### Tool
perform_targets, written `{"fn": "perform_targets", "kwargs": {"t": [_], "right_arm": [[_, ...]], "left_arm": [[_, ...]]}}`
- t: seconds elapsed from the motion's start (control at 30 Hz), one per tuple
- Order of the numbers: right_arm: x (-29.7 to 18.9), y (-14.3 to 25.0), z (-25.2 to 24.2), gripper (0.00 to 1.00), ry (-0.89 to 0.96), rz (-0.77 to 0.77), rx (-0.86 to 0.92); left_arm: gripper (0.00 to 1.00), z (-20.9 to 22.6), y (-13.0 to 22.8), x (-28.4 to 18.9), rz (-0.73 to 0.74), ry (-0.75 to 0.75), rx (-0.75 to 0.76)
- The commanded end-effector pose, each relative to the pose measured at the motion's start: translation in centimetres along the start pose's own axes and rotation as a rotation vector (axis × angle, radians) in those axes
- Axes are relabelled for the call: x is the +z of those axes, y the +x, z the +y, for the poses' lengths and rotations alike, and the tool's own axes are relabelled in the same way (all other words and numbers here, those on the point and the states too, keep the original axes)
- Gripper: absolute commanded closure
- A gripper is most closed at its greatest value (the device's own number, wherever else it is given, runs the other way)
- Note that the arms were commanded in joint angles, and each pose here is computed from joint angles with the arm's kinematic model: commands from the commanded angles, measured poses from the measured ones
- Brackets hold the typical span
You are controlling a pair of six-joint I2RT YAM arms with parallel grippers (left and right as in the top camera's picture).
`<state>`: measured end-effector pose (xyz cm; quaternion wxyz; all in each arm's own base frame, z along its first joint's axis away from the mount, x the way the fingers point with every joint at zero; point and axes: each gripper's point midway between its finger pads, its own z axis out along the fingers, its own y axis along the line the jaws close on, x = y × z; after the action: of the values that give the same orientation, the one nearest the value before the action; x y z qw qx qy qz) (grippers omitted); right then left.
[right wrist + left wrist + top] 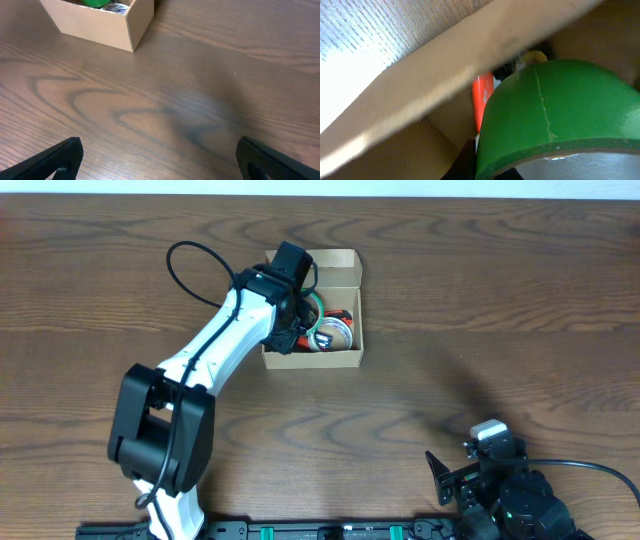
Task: Pack container
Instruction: 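Lift the green tape roll and lower it into the box, release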
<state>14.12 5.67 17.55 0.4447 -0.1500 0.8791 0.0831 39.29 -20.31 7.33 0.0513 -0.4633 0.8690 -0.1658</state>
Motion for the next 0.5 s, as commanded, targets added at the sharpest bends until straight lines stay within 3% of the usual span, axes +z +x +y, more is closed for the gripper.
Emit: {"fn": "perform_targets", "kwargs": {"t": [0.0, 0.13, 0.3, 0.47], "right_arm": [[-0.08, -0.10, -0.08, 0.01, 0.003, -0.010, 0.009], [-0.08, -0.10, -0.08, 0.01, 0.003, -0.010, 0.009], [-0.08, -0.10, -0.08, 0.01, 0.003, -0.010, 0.009], [-0.08, -0.10, -0.08, 0.01, 0.003, -0.010, 0.009]], "left_arm": [[0.94, -0.41, -0.59, 0.48, 0.007, -0.003, 0.006], [0.94, -0.18, -0.69, 0.93, 0.025, -0.012, -0.003], [0.74, -0.12, -0.69, 1.04, 0.034, -0.014, -0.008], [0.69, -0.13, -0.68, 1.04, 0.035, -0.013, -0.008]]}}
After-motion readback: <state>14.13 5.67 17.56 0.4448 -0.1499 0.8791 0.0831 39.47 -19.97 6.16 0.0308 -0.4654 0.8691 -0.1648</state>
